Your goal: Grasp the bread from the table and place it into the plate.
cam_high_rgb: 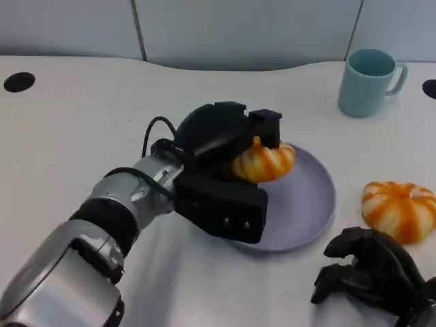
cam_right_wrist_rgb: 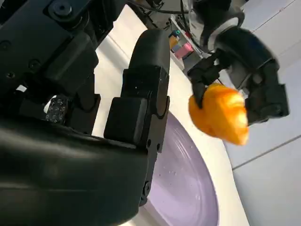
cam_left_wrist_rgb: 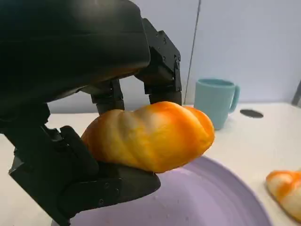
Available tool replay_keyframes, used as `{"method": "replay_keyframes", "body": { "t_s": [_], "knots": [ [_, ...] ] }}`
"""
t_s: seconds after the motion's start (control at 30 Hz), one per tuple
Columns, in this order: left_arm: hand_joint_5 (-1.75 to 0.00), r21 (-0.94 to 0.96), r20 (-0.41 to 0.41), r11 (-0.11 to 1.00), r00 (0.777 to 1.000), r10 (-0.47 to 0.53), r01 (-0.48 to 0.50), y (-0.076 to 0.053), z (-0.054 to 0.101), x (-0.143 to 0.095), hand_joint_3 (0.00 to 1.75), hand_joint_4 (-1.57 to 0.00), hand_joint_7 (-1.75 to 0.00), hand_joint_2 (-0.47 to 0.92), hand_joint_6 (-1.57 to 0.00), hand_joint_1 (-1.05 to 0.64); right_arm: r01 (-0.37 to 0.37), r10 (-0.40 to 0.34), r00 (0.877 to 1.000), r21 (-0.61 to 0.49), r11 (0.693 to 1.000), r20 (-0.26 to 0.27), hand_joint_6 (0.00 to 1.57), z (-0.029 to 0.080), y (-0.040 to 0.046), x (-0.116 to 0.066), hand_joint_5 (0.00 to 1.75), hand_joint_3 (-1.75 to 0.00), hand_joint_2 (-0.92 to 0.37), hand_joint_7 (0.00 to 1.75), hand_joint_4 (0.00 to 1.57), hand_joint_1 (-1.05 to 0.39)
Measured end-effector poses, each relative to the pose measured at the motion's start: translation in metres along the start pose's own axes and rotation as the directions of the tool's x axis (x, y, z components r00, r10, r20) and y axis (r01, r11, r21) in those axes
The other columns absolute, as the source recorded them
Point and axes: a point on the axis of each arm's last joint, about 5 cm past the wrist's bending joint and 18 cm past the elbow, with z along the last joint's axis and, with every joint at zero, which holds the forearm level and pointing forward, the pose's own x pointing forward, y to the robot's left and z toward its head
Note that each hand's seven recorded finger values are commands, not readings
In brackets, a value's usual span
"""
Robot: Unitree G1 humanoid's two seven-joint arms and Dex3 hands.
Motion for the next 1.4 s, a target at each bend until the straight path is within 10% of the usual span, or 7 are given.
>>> {"method": "replay_keyframes", "body": {
  "t_s": [0.33, 0.43, 0.47, 0.6, 1.0, 1.4],
  "knots": [
    [-1.74, 0.072, -0.036, 0.994, 0.996, -0.079, 0.082, -0.009, 0.003, 0.001, 0.94, -0.71, -1.67, 0.71, -0.62, -0.37, -0.004, 0.004, 1.000, -0.003, 1.000, 0.000, 1.57, -0.001, 0.0026, 0.000, 0.43, 0.00, -0.36, 0.22, 1.57, -1.05],
    [-1.12, 0.064, -0.044, 0.991, 0.992, -0.115, 0.118, -0.006, 0.003, 0.003, 0.46, -0.15, -0.97, 0.86, -0.14, -0.52, -0.005, 0.005, 1.000, 0.000, 1.000, 0.000, 1.57, -0.001, 0.0027, 0.000, 0.42, 0.00, -0.36, 0.21, 1.57, -1.05],
    [-0.65, 0.056, -0.054, 0.985, 0.986, -0.158, 0.161, -0.005, 0.003, 0.004, 0.38, -0.06, -0.54, 0.90, -0.06, -0.67, -0.005, 0.005, 1.000, 0.001, 1.000, 0.000, 1.57, -0.001, 0.0028, 0.000, 0.42, 0.00, -0.35, 0.21, 1.57, -1.05],
    [-0.06, 0.062, -0.107, 0.950, 0.948, -0.298, 0.306, 0.001, 0.004, 0.009, 0.40, 0.00, -0.04, 0.92, 0.00, -0.91, -0.006, 0.006, 1.000, 0.007, 1.000, -0.003, 1.57, -0.001, 0.0029, 0.000, 0.42, 0.00, -0.35, 0.22, 1.57, -1.05],
    [0.00, 0.058, -0.148, 0.912, 0.907, -0.394, 0.405, 0.004, 0.005, 0.013, 0.48, 0.00, 0.00, 0.92, 0.00, -1.05, 0.000, 0.000, 1.000, 0.005, 1.000, -0.005, 1.57, -0.001, 0.0036, 0.000, 0.42, 0.00, -0.36, 0.22, 1.57, -1.05],
    [-0.09, -0.339, -0.056, 0.933, 0.988, -0.147, 0.120, 0.017, -0.011, -0.007, 0.41, -0.13, -0.14, 0.92, -0.21, -0.98, -0.007, 0.007, 1.000, 0.012, 1.000, 0.004, 1.57, -0.001, 0.0018, -0.001, 0.43, -0.01, -0.37, 0.20, 1.57, -1.05]
  ]
}}
